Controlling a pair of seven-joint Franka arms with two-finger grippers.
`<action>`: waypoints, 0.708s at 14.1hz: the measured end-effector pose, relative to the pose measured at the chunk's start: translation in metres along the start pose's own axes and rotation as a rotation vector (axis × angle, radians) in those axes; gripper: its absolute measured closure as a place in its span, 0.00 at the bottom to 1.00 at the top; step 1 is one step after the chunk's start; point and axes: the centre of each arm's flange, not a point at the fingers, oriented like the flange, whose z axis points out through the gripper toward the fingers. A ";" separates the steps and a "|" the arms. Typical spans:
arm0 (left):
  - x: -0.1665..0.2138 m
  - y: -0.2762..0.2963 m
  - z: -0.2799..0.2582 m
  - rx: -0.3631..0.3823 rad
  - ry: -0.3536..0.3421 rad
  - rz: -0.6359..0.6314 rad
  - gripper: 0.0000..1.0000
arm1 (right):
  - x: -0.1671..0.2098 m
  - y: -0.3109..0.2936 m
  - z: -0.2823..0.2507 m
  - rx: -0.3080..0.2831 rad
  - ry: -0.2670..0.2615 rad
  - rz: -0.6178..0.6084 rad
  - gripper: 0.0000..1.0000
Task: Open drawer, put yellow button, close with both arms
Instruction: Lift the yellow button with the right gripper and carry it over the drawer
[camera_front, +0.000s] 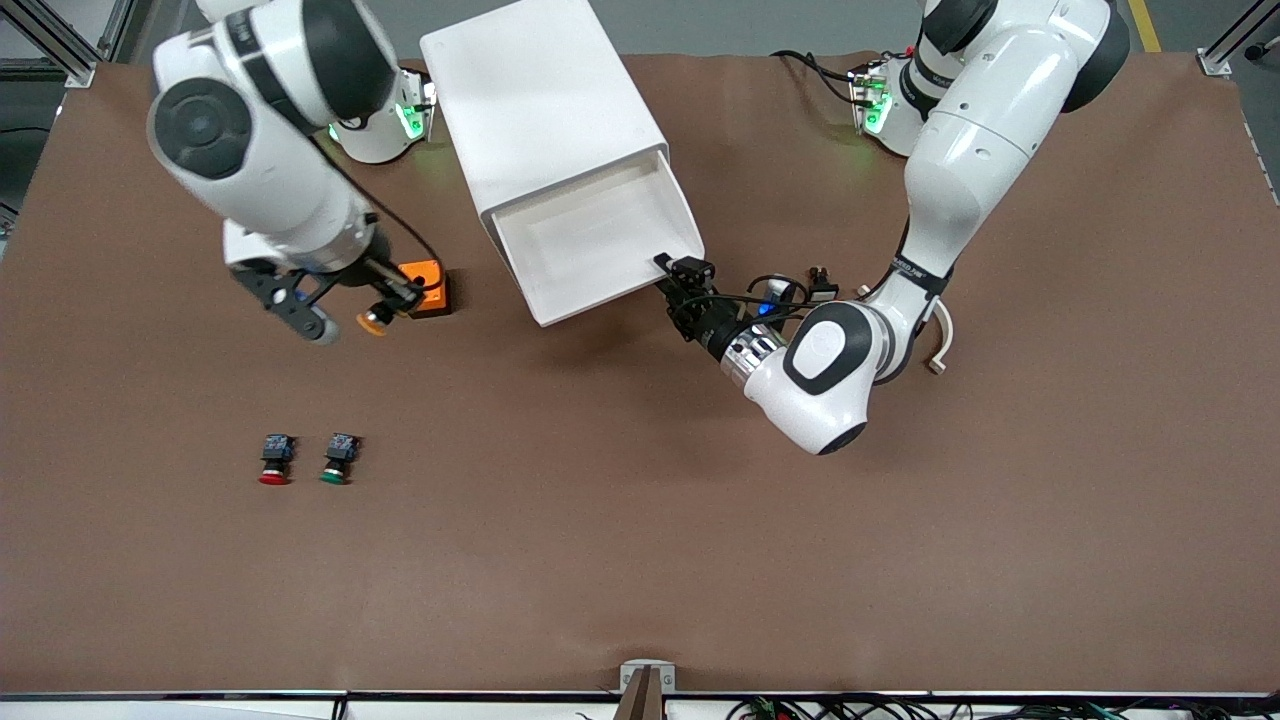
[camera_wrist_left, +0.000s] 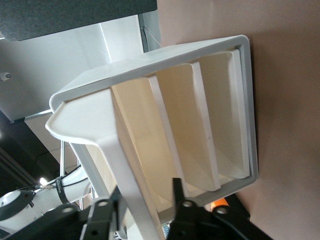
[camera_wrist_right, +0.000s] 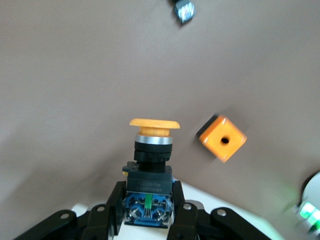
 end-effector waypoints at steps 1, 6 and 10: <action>-0.002 -0.001 -0.003 -0.005 -0.004 0.024 0.38 | -0.022 -0.009 -0.001 0.003 0.005 0.037 0.59; -0.010 -0.010 -0.019 -0.028 -0.018 0.297 0.00 | -0.118 -0.038 -0.005 0.055 0.025 0.193 0.59; -0.010 -0.023 -0.038 -0.014 -0.005 0.607 0.00 | -0.169 -0.059 0.011 0.101 0.044 0.314 0.59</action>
